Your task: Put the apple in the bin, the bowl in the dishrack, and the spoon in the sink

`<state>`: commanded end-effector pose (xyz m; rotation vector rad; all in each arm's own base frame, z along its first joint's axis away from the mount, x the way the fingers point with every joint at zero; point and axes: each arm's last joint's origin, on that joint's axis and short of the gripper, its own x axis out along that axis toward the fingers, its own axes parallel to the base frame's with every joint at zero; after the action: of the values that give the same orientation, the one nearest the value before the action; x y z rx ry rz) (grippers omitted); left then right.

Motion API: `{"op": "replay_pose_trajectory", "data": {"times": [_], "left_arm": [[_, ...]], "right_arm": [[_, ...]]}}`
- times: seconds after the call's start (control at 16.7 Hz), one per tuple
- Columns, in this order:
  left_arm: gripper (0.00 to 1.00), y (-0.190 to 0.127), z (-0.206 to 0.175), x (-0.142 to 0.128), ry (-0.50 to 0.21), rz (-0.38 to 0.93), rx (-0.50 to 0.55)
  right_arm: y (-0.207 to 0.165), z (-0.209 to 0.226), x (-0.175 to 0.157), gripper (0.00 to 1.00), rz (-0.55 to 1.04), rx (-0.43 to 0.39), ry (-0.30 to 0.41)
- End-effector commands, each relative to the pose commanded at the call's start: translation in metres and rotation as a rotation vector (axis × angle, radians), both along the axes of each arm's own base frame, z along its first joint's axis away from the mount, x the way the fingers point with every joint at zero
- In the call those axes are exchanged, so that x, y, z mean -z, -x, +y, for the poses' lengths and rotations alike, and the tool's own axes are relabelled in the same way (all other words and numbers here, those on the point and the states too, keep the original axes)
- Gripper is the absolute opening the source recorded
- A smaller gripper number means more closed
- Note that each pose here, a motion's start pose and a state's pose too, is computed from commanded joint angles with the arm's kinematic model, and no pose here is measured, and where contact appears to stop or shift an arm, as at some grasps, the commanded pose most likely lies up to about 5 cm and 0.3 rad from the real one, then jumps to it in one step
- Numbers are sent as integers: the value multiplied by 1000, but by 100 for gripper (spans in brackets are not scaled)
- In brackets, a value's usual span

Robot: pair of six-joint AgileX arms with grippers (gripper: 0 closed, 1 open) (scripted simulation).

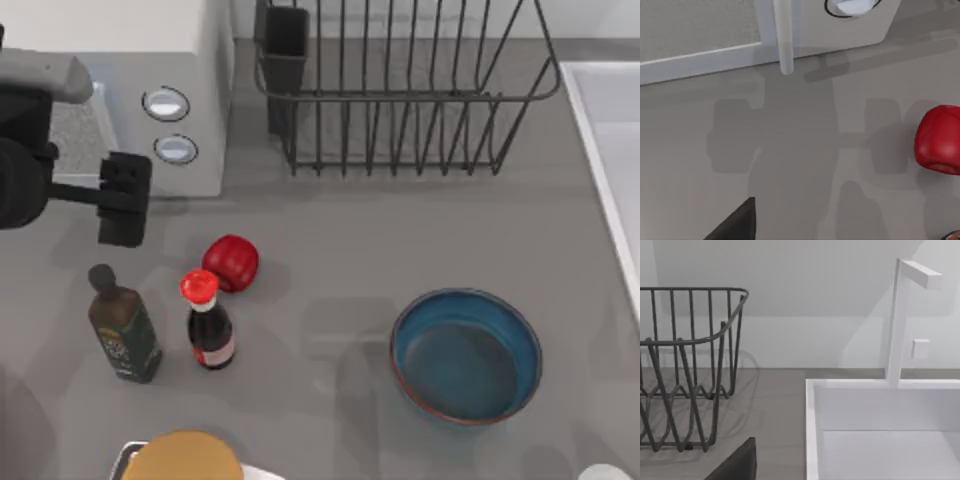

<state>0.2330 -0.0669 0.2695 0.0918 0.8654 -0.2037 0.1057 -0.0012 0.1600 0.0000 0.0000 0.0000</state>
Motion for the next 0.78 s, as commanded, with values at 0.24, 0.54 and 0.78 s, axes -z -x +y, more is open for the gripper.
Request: {"op": "replay_pose_trajectory", "data": {"times": [0.24, 0.54, 0.78], "left_arm": [[100, -43, -33, 13, -72, 196, 55], [100, -102, -84, 48, -180, 435, 111], [100, -121, -120, 77, -256, 569, 155]], "right_arm": [[0, 0, 0, 100, 0, 0, 0], [0, 0, 0, 100, 0, 0, 0], [0, 0, 0, 100, 0, 0, 0]]}}
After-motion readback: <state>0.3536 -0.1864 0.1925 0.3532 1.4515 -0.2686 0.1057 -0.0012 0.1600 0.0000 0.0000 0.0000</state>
